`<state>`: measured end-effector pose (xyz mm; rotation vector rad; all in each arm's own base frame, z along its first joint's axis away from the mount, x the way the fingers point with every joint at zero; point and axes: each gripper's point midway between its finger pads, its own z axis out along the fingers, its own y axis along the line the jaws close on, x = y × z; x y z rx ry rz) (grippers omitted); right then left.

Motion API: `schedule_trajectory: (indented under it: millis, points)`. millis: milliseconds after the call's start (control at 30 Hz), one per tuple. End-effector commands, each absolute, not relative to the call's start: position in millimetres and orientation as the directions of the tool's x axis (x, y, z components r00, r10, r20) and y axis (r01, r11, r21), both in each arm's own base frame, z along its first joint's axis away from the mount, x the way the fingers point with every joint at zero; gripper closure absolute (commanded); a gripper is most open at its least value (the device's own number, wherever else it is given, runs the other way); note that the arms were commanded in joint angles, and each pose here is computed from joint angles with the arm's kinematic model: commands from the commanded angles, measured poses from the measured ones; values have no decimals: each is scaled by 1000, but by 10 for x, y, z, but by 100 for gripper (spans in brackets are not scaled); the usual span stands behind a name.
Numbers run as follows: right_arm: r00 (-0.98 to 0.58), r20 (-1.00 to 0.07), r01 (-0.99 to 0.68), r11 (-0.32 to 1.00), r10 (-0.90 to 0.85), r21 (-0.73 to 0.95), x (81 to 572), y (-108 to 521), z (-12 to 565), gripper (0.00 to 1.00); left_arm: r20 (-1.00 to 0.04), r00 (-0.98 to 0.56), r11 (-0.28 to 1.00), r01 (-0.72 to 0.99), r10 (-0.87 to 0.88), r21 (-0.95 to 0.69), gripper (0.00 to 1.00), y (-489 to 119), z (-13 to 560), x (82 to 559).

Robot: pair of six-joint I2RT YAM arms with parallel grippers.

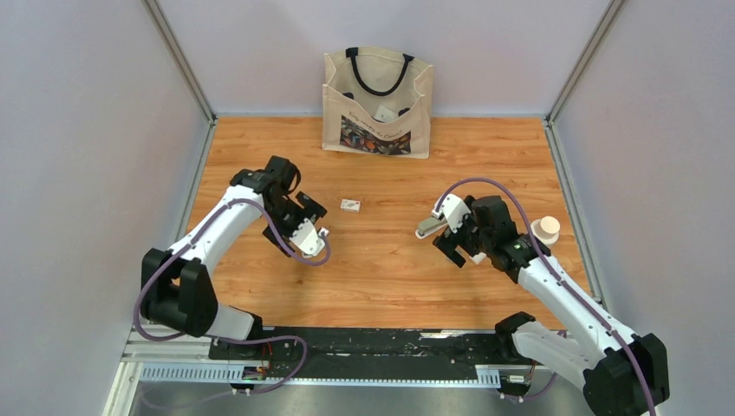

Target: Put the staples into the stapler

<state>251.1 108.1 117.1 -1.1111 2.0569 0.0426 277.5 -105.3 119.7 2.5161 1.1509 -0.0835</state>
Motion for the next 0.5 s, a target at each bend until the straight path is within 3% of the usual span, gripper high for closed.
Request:
schedule_trajectory:
  millis: [0,467]
  points:
    - [-296,-646,-694,623,-703,-360,2631,1035,1200,0,-119,916,-894,399,382,203,3,-1159,1076,2643]
    - [-307,-632,-701,618,-712,-356,2632,1036,1145,0,26,961,-949,267,275,170,9,-1246,476,2935]
